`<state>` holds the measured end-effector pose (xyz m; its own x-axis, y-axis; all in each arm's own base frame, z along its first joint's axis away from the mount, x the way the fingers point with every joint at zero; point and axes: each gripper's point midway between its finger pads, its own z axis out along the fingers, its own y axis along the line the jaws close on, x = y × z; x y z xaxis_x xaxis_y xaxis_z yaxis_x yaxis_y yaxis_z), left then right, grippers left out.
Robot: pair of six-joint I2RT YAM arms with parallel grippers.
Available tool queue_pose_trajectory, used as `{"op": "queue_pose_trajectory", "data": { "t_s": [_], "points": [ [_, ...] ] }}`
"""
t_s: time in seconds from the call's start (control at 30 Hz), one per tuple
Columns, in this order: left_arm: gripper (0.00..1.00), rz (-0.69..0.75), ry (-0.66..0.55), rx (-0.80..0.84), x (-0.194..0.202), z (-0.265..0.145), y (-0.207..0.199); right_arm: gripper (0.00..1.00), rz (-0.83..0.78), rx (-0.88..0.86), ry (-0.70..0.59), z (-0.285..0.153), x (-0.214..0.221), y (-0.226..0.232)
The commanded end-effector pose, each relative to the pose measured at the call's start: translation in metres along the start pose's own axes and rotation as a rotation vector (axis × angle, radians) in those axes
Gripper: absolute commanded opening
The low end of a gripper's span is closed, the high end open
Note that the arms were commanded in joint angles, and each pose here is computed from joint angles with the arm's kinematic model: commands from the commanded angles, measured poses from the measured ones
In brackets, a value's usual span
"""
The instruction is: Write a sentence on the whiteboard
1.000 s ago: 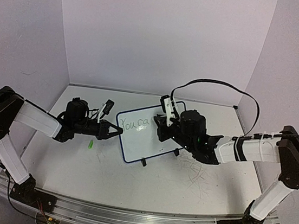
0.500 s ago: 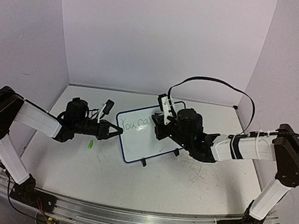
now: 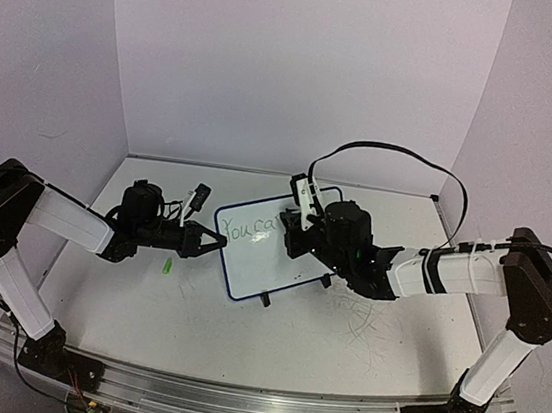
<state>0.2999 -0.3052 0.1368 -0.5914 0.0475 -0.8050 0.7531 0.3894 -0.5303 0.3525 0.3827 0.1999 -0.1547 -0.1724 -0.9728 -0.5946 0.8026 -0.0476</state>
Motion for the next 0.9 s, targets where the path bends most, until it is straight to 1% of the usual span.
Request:
{"op": "queue_pose_trajectory", "data": {
  "t_s": [0.0,0.37,0.5,0.87],
  "points": [
    [0.00,0.028,0.022,-0.038,0.000,0.001,0.008,0.00,0.008,0.018,-0.001,0.003,-0.003,-0.003],
    [0.00,0.029,0.021,-0.039,0.000,0.000,0.007,0.00,0.007,0.007,0.029,-0.005,0.012,-0.001],
    [0.00,0.027,0.023,-0.038,0.001,0.001,0.007,0.00,0.039,0.009,0.041,-0.007,0.018,-0.001],
    [0.00,0.025,0.025,-0.038,0.002,0.001,0.007,0.00,0.040,0.018,0.012,-0.006,0.007,-0.002]
  ]
}}
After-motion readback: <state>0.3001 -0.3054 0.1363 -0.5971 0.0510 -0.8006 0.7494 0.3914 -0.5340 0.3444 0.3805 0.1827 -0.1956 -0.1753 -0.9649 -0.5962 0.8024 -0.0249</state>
